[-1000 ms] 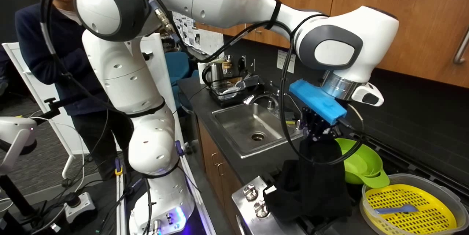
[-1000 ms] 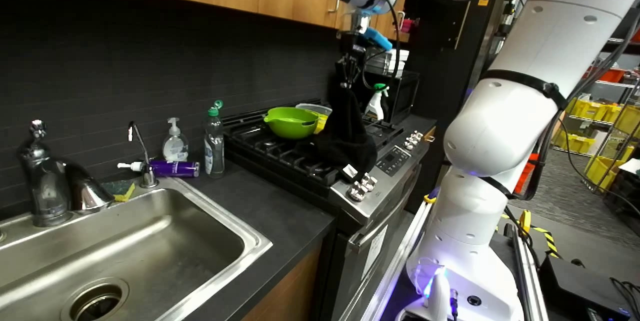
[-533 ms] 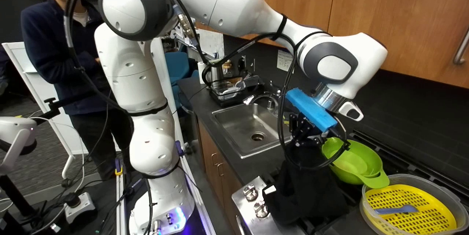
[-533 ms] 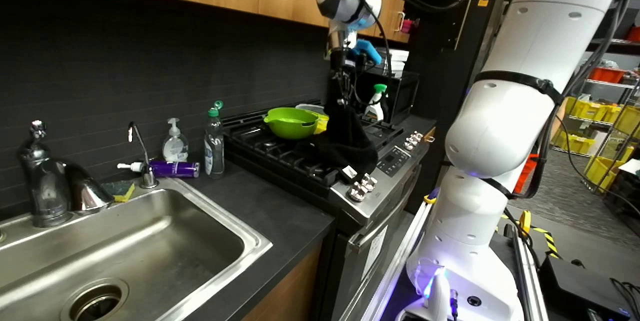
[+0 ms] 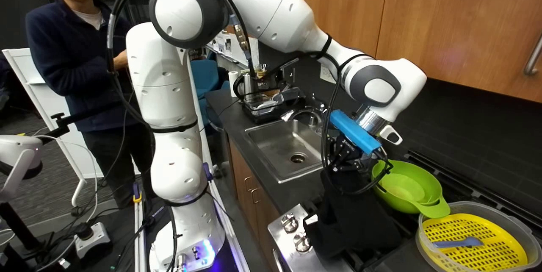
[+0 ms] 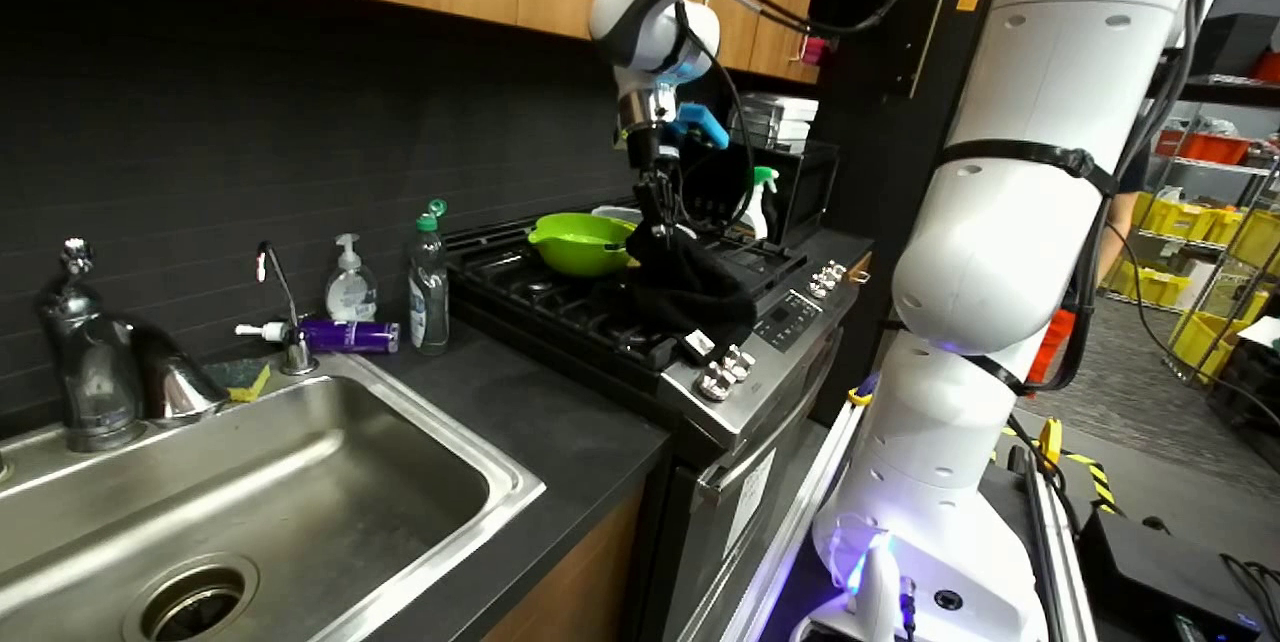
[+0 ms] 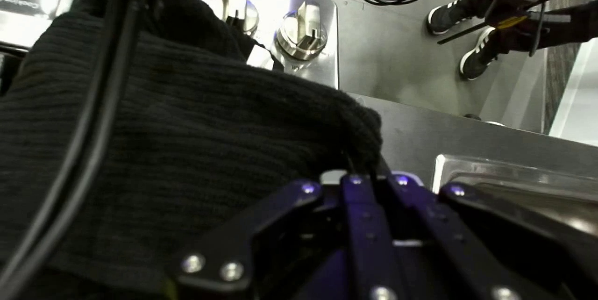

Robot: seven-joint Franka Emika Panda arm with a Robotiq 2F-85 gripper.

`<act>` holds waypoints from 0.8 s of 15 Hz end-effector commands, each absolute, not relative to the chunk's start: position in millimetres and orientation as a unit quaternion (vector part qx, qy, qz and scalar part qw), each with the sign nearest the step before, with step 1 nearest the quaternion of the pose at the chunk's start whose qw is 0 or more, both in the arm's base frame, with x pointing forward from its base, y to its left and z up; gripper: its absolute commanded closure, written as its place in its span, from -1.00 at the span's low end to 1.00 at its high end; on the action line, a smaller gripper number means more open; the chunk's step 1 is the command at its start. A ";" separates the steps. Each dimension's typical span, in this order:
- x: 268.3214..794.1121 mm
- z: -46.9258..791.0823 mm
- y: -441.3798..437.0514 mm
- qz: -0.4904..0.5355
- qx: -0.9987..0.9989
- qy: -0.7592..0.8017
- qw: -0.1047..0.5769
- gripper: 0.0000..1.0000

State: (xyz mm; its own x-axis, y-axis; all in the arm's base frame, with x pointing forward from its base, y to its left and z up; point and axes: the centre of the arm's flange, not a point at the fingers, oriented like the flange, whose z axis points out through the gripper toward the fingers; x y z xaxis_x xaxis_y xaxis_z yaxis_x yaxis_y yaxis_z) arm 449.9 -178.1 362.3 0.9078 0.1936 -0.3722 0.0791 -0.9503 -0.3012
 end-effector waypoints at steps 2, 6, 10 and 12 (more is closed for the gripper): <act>453.4 392.5 -188.5 0.140 -0.985 -0.065 0.075 0.22; 445.7 425.5 -213.8 0.066 -0.996 -0.042 0.039 -0.33; 453.0 426.5 -219.1 0.073 -0.995 -0.046 0.050 -0.32; 452.5 426.4 -218.4 0.072 -0.995 -0.046 0.050 -0.33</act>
State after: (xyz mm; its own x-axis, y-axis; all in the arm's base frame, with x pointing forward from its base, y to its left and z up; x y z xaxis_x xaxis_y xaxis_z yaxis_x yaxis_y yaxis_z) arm 452.5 -218.4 426.4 0.9854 0.0992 -0.1382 0.0849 -0.9907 -0.1063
